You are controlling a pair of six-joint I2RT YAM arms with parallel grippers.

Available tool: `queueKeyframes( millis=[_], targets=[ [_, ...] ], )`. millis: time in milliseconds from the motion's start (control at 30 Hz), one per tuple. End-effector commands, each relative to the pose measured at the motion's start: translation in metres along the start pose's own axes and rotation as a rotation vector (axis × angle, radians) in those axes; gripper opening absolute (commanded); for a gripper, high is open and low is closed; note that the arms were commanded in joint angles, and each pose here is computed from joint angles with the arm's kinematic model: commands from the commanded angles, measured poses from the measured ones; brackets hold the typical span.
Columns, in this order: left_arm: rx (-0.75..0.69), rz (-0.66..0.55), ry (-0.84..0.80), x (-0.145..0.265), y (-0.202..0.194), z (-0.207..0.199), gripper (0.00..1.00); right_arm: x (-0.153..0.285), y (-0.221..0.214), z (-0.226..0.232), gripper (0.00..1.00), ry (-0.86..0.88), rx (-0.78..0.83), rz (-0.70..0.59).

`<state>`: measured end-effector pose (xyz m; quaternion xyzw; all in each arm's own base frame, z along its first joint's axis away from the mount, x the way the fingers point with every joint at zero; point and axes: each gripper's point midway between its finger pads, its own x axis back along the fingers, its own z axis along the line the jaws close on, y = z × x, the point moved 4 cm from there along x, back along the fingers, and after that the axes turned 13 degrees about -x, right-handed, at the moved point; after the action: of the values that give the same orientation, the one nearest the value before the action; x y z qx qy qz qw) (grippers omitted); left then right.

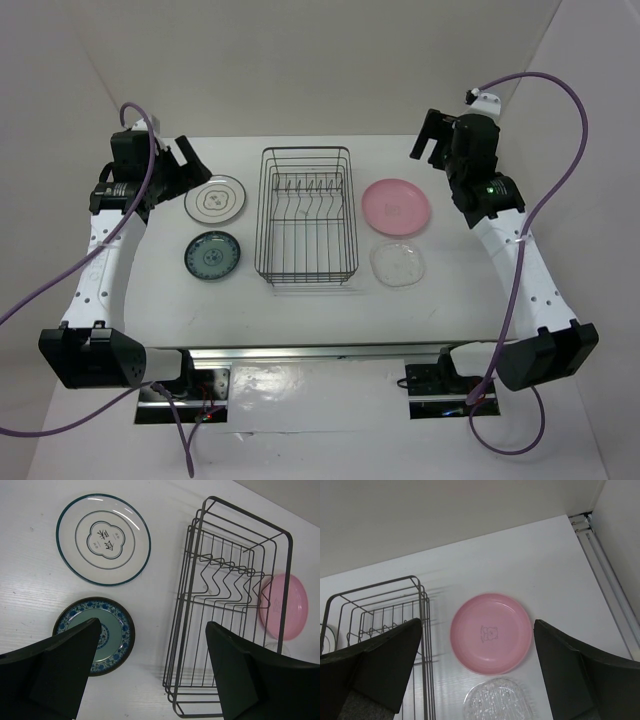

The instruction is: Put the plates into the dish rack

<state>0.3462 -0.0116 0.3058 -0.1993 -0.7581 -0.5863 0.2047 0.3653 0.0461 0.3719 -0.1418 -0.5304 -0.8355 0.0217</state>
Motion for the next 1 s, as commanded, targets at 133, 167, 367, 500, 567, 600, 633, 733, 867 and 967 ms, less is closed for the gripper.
queueKeyframes(
  millis=[133, 167, 367, 500, 567, 600, 633, 733, 867, 967],
  targets=[
    [0.002, -0.075, 0.004, 0.008, 0.015, -0.001, 1.0, 0.016, 0.015, 0.017, 1.0, 0.107, -0.001, -0.031],
    [0.004, -0.067, 0.015, 0.004, 0.013, 0.001, 1.0, 0.015, 0.01, 0.017, 1.0, 0.115, 0.013, -0.017],
    [-0.016, -0.04, 0.078, 0.001, 0.009, -0.001, 1.0, 0.024, 0.012, 0.021, 1.0, 0.168, 0.016, -0.023],
    [0.017, 0.043, 0.166, 0.005, -0.008, 0.002, 1.0, 0.026, 0.013, 0.024, 1.0, 0.17, 0.017, -0.024],
    [0.1, 0.038, 0.192, 0.016, -0.02, 0.003, 1.0, 0.026, 0.008, 0.026, 1.0, 0.189, 0.012, -0.004],
    [0.126, 0.075, 0.218, 0.014, -0.04, 0.009, 1.0, 0.027, 0.008, 0.03, 1.0, 0.201, 0.012, -0.007],
    [0.196, 0.073, 0.246, 0.015, -0.047, 0.014, 1.0, 0.026, 0.005, 0.031, 1.0, 0.212, 0.003, -0.001],
    [0.328, 0.126, 0.311, 0.018, -0.08, 0.029, 1.0, 0.024, -0.003, 0.036, 1.0, 0.251, -0.015, 0.026],
    [0.501, 0.228, 0.389, 0.011, -0.122, 0.048, 1.0, 0.019, -0.018, 0.039, 1.0, 0.291, -0.017, 0.074],
    [0.564, 0.278, 0.428, 0.004, -0.143, 0.051, 0.99, 0.017, -0.022, 0.043, 1.0, 0.317, -0.029, 0.079]
  ],
)
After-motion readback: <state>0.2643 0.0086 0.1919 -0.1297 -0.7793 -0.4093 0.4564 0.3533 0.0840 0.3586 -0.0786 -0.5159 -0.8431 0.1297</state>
